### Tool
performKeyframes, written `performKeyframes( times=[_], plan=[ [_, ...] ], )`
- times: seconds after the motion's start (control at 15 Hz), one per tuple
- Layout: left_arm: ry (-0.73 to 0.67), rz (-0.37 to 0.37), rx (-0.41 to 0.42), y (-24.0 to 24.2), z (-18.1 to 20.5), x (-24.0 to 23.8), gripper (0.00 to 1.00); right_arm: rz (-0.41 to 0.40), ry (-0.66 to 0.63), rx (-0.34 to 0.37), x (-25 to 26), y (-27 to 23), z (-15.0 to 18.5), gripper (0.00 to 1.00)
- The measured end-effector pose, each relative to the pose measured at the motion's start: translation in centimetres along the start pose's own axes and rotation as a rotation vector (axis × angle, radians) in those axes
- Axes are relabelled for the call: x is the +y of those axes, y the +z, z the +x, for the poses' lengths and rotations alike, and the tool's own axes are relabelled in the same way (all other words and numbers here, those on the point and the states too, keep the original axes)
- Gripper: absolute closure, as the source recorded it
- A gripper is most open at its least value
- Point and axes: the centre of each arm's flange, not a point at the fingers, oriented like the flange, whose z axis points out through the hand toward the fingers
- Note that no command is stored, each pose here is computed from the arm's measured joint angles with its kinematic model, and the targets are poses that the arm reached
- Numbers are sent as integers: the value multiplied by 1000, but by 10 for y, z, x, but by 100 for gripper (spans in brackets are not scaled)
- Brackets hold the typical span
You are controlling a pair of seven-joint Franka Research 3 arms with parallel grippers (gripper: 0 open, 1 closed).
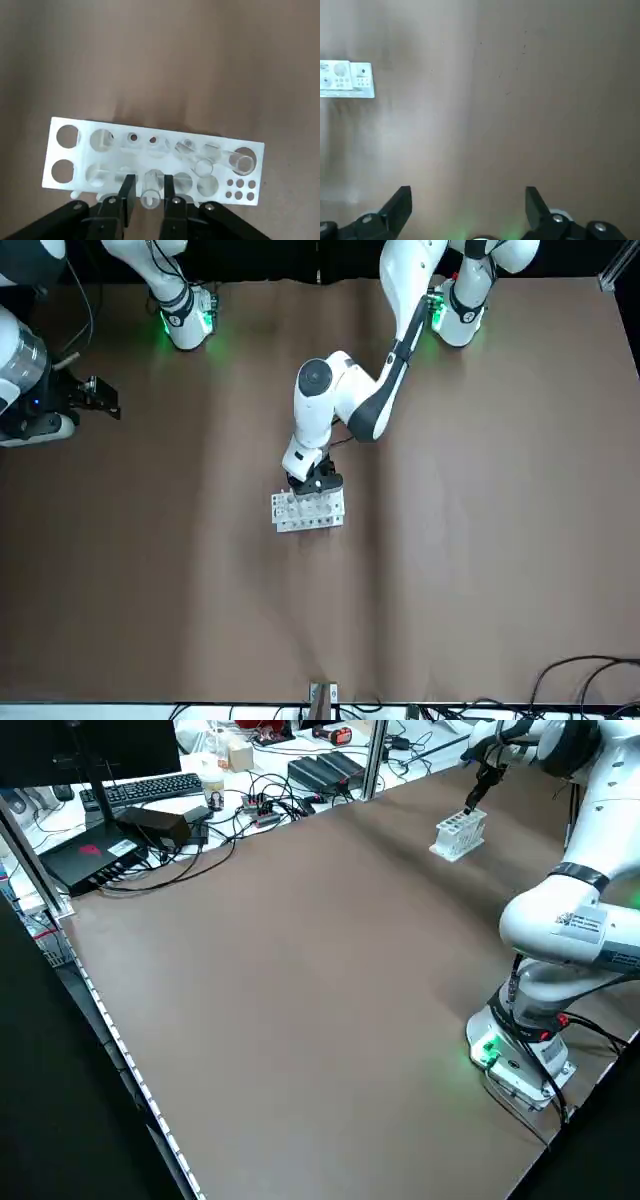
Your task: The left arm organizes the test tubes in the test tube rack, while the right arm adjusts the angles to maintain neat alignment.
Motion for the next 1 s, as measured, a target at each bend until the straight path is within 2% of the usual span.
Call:
performKeyframes(
  times=[0.53,0.8,1.0],
  plan=[
    [5,4,-3,3,-4,1,70,-1,0,9,0,-4,-3,0],
    [5,4,-3,3,-4,1,74,-1,-1,9,-1,-4,-3,0],
    [5,4,-3,3,-4,1,74,-1,-1,9,-1,-4,-3,0]
  ],
)
